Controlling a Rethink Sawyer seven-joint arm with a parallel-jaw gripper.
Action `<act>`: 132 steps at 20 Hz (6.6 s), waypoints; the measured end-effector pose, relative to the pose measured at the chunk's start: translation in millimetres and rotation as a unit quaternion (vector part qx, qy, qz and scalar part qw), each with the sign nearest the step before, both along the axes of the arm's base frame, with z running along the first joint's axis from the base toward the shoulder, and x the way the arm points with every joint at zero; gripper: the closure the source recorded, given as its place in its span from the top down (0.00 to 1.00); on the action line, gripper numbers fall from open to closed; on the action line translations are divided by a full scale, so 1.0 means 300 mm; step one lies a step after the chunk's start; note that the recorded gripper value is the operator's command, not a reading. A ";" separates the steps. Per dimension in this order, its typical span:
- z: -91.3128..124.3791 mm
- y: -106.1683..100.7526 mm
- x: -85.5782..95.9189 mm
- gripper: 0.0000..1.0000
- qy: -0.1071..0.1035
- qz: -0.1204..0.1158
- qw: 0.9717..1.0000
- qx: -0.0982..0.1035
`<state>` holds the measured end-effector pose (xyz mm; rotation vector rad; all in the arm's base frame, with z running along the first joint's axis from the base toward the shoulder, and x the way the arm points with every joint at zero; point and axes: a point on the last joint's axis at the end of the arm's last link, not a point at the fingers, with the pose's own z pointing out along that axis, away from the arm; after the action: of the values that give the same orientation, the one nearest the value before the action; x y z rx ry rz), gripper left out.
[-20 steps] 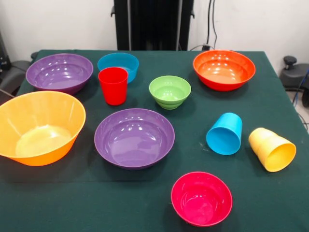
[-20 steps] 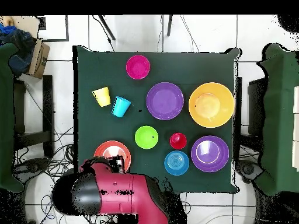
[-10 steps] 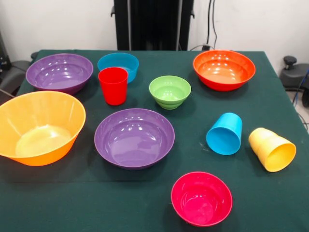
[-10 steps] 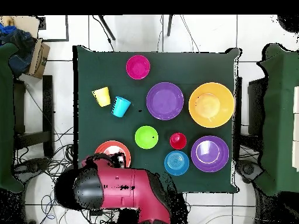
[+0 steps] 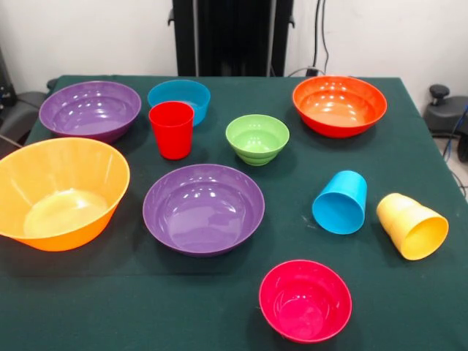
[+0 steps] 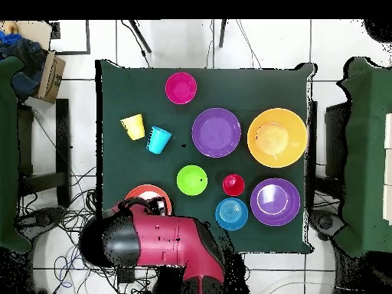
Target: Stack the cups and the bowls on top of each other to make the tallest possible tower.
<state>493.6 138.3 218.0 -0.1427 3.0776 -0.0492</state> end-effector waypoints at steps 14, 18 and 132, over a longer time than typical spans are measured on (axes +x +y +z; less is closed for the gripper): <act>-0.081 -0.001 0.023 1.00 -0.029 0.002 1.000 -0.002; -0.103 -0.001 0.015 1.00 -0.023 0.002 1.000 -0.002; -0.520 -0.051 -0.240 1.00 0.026 -0.054 0.998 0.000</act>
<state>421.8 122.9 62.0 0.0236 3.1355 -0.0523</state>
